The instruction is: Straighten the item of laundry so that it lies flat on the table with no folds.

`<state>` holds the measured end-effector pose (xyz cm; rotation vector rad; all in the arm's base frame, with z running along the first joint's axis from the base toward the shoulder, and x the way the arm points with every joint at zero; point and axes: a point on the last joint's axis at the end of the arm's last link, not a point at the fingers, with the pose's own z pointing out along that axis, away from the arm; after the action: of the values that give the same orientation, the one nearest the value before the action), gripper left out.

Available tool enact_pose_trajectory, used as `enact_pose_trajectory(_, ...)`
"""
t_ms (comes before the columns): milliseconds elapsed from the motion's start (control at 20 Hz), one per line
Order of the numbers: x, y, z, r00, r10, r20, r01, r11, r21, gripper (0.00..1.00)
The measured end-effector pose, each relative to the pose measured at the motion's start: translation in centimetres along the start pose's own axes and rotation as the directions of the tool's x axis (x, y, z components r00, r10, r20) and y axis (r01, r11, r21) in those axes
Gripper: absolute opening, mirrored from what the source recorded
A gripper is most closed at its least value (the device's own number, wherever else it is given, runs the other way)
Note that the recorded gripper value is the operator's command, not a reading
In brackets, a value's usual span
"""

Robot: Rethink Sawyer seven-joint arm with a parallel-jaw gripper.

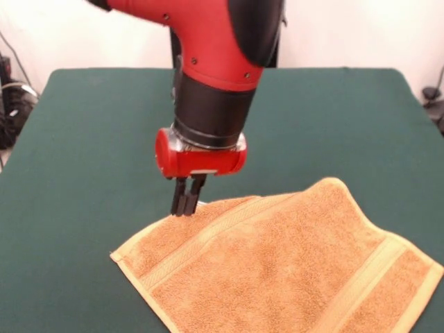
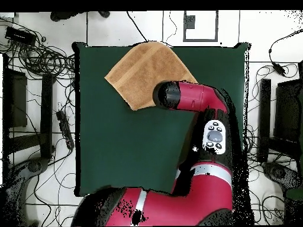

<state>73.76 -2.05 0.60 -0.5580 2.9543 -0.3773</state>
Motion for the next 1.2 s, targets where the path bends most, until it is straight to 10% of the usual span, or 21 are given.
enact_pose_trajectory(500,1.5,1.6,4.8,0.999,0.033,-0.025,-0.036,0.995,-0.090,0.00)
enact_pose_trajectory(1200,0.5,0.8,5.1,0.995,0.048,-0.086,-0.062,0.985,-0.159,0.00)
